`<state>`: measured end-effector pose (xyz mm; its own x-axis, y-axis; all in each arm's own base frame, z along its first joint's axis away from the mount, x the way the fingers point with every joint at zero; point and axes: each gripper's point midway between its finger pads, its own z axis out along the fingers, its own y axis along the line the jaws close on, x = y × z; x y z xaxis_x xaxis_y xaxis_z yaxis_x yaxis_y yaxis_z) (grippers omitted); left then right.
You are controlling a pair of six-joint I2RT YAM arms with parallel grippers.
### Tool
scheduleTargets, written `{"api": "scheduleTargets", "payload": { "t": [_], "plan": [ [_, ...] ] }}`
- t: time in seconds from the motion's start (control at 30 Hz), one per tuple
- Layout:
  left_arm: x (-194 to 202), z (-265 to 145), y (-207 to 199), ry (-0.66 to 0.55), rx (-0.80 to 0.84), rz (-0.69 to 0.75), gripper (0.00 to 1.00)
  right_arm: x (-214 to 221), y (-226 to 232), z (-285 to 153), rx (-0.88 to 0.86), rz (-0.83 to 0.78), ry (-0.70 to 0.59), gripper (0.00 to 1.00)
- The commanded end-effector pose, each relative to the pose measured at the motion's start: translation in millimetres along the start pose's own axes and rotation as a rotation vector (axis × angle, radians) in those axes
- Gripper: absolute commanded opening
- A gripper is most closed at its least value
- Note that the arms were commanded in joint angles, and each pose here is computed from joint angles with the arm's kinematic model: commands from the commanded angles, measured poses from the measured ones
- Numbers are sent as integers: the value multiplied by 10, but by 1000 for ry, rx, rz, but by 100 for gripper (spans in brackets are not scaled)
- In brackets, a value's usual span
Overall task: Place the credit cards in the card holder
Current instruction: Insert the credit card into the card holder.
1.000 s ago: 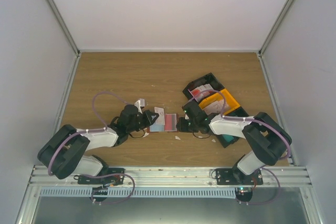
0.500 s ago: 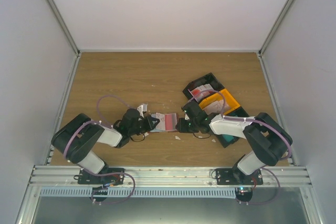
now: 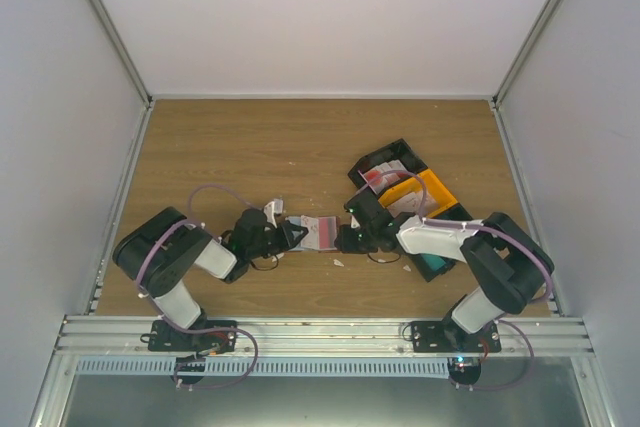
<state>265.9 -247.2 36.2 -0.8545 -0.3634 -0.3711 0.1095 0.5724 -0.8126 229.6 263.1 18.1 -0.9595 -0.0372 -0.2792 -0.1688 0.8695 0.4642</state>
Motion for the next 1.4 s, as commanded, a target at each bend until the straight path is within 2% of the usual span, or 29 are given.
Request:
{"api": "scheduleTargets", "payload": {
  "t": [0.0,0.33,0.53,0.97,1.07,1.37],
  "plan": [
    [-53,68,-72,-19,33,-3,0,518,-368,141,120,24,185,17],
    [84,153,23,6,22,-46,0,519,-370,168,119,33,187,16],
    [164,178,19,38,36,-42,5,513,-366,169,118,36,184,16],
    [263,294,-44,133,54,29,9,485,-360,188,119,45,174,15],
    [287,281,-10,148,30,32,14,478,-367,182,123,48,169,15],
    [191,122,-52,122,-37,93,41,420,-314,147,110,47,148,15]
  ]
}}
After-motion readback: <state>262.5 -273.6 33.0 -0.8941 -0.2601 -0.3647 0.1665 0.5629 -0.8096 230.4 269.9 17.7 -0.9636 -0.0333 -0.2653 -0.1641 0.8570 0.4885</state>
